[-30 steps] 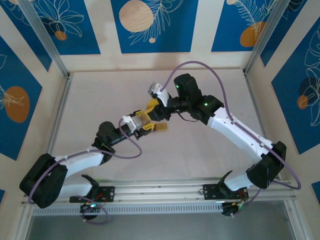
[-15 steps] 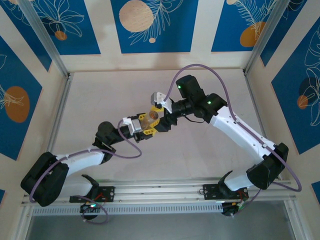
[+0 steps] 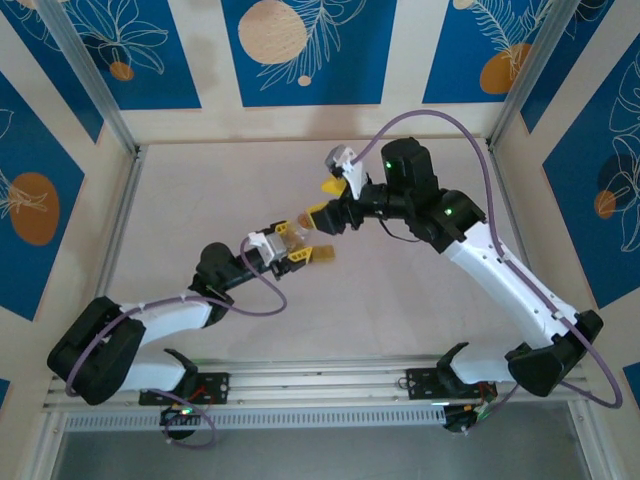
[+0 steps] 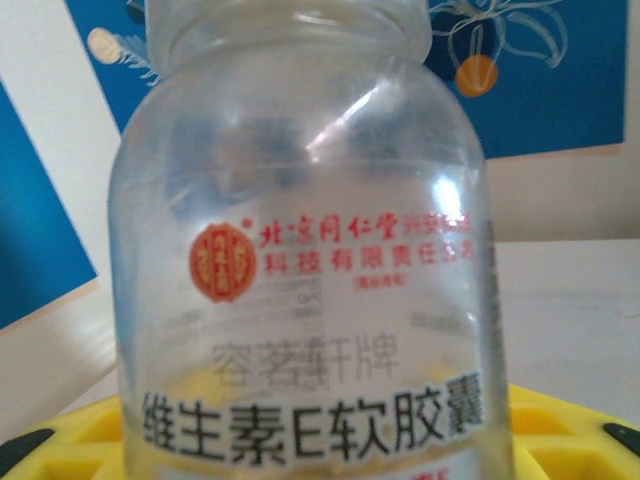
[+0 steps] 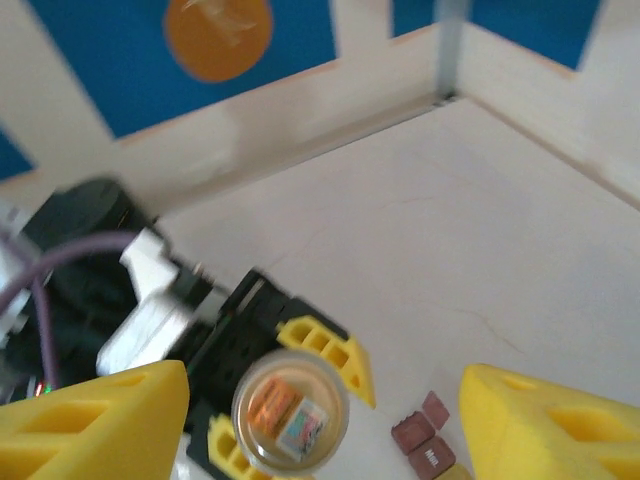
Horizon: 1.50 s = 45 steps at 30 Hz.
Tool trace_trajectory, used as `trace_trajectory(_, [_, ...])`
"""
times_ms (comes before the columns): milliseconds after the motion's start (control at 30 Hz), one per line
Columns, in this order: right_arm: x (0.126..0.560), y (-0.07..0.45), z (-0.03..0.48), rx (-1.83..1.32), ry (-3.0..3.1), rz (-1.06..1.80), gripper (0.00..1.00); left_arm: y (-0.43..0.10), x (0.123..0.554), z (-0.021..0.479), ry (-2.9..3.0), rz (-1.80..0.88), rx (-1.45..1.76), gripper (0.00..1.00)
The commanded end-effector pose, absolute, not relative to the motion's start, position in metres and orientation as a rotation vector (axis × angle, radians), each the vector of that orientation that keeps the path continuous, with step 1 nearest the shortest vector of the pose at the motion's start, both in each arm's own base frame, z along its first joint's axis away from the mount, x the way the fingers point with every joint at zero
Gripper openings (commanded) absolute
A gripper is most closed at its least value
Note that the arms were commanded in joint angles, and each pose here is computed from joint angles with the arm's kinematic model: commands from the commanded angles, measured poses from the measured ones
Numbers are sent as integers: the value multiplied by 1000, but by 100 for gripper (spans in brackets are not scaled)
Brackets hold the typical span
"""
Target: Sort the pills into containers
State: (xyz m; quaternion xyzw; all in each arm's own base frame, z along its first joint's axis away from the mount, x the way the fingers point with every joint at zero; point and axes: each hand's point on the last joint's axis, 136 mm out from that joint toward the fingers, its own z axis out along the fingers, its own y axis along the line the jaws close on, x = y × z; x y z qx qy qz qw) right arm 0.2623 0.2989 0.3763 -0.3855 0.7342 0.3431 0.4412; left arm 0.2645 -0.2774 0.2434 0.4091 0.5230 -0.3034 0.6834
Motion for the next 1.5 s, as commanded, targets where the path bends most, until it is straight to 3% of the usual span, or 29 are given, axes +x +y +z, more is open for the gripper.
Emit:
trace_trajectory(0, [299, 293, 377, -554, 2008, 809, 70, -269, 281, 253, 1166, -574, 841, 0])
trace_trajectory(567, [300, 352, 319, -581, 2200, 791, 67, -250, 301, 249, 1233, -414, 748, 0])
trace_trajectory(700, [296, 355, 313, -604, 2216, 815, 58, -250, 301, 251, 1228, -412, 739, 0])
trace_trajectory(900, [280, 362, 310, -694, 2212, 912, 36, -248, 299, 256, 1212, -424, 724, 0])
trace_trajectory(1067, [248, 369, 317, -941, 2034, 1075, 22, -257, 286, 264, 1155, -491, 776, 0])
trace_trajectory(1267, [190, 351, 304, -1464, 1698, 1060, 23, -276, 247, 270, 1010, -663, 924, 0])
trace_trajectory(1467, [171, 329, 285, -1736, 1506, 927, 24, -289, 211, 274, 868, -835, 1048, 0])
